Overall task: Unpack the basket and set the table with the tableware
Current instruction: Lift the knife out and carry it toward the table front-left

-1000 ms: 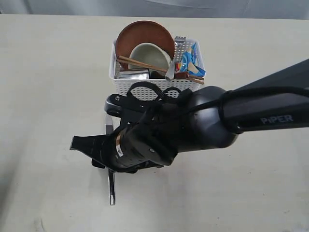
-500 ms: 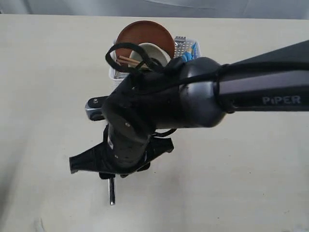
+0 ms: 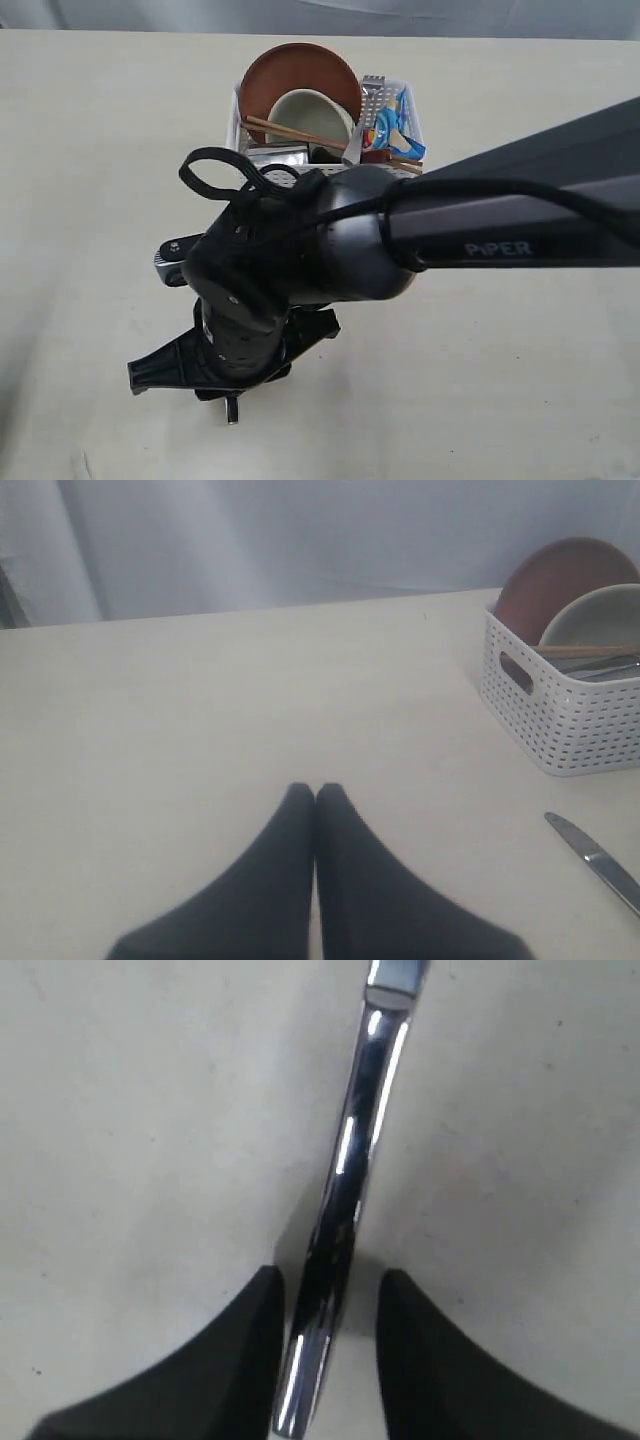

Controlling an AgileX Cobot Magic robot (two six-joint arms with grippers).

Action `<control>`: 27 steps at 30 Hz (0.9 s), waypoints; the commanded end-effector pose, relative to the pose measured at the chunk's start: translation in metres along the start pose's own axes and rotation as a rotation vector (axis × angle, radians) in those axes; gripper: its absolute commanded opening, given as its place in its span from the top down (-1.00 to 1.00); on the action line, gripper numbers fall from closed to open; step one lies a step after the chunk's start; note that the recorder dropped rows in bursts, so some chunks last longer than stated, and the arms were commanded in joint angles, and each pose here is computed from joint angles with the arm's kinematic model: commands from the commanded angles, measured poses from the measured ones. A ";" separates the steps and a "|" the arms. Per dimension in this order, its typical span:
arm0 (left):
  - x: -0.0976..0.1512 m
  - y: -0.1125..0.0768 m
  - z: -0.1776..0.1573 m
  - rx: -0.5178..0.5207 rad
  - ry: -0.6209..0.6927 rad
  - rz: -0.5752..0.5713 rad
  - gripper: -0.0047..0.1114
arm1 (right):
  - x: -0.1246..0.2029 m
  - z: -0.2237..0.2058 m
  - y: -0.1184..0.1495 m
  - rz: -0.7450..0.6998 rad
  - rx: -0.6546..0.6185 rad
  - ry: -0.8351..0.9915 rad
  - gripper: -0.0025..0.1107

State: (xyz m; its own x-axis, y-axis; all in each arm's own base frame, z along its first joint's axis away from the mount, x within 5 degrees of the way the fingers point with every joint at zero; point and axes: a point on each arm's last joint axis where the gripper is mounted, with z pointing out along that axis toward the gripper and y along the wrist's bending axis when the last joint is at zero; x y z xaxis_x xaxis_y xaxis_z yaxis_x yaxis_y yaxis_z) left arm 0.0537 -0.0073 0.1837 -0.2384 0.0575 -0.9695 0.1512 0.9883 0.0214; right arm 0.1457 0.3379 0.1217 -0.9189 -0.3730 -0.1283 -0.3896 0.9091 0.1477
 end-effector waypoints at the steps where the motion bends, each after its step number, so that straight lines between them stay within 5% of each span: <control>1: 0.000 0.000 0.000 -0.002 -0.013 -0.002 0.92 | -0.004 0.014 -0.001 -0.003 -0.024 -0.034 0.81; 2: 0.000 0.000 0.000 -0.002 -0.013 -0.002 0.92 | -0.005 0.014 0.000 -0.003 -0.036 -0.047 0.96; 6: 0.000 0.000 0.000 -0.002 -0.013 -0.002 0.92 | -0.010 0.013 0.005 0.018 -0.084 -0.098 0.96; 19: 0.000 0.000 0.000 -0.002 -0.013 -0.002 0.92 | -0.012 0.013 0.007 0.398 -0.130 -0.107 0.96; 27: 0.000 0.000 0.000 -0.002 -0.013 -0.002 0.92 | -0.027 -0.015 0.018 0.141 -0.178 -0.212 0.96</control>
State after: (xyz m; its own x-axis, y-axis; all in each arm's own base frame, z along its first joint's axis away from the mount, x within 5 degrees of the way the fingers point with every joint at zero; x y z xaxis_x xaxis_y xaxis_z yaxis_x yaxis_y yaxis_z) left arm 0.0537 -0.0073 0.1837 -0.2384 0.0575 -0.9695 0.1512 0.9883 0.0214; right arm 0.1564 0.3584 0.1239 -0.9723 -0.0855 -0.2175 -0.1616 0.9183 0.3615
